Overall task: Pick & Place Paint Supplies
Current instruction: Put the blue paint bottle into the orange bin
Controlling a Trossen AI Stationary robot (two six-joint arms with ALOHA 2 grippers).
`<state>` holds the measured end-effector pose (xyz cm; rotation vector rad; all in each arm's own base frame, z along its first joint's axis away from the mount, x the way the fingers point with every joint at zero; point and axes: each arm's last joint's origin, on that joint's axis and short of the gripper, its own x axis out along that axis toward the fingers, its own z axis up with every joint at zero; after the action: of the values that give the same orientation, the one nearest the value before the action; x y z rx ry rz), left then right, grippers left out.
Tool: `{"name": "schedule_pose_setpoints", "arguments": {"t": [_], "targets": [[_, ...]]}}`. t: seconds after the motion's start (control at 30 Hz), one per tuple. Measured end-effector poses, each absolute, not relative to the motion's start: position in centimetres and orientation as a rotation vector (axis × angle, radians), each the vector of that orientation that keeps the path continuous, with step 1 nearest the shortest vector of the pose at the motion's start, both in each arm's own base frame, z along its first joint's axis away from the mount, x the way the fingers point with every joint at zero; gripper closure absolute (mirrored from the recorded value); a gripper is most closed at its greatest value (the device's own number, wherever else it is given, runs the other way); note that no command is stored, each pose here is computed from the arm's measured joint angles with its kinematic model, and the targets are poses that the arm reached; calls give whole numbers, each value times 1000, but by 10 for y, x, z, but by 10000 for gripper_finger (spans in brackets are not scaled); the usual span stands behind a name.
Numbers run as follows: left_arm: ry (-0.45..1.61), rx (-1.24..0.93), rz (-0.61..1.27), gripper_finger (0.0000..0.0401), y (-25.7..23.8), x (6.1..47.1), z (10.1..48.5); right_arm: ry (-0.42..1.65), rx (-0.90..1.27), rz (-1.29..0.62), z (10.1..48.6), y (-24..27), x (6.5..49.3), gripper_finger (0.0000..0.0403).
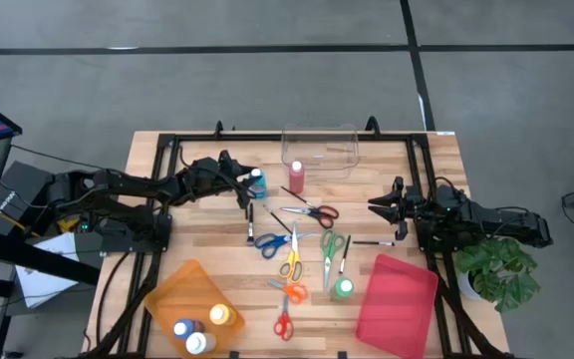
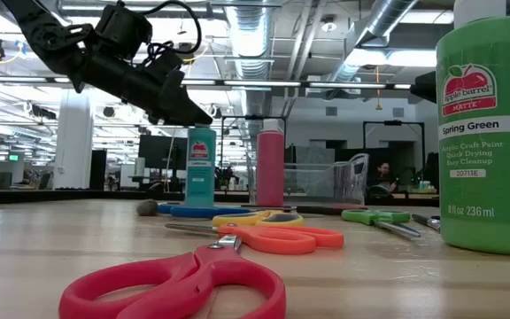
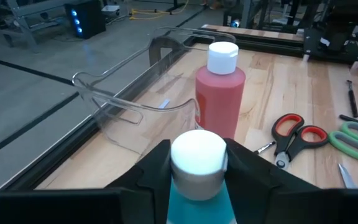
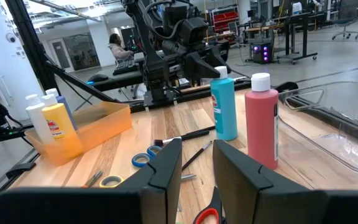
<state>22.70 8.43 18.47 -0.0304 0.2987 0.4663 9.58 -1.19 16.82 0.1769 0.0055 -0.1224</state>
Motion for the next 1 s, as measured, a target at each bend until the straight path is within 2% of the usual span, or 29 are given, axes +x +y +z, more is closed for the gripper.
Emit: {"name": "schedule_pose_setpoints", "arguments": {"t": [0.17,0.27,0.57,1.0], "targets": [[290,-51,471,276,84,226,187,6,177,-122,168,-12,96,314],[276,-59,444,283,80,224,191,6,177,-122,168,-12,96,314],[104,-43,280,288,46,210,230,6,177,-122,168,-12,96,314],[74,-28,-109,288,-23,149,263,6,177,-123,168,-12,96,314]]}}
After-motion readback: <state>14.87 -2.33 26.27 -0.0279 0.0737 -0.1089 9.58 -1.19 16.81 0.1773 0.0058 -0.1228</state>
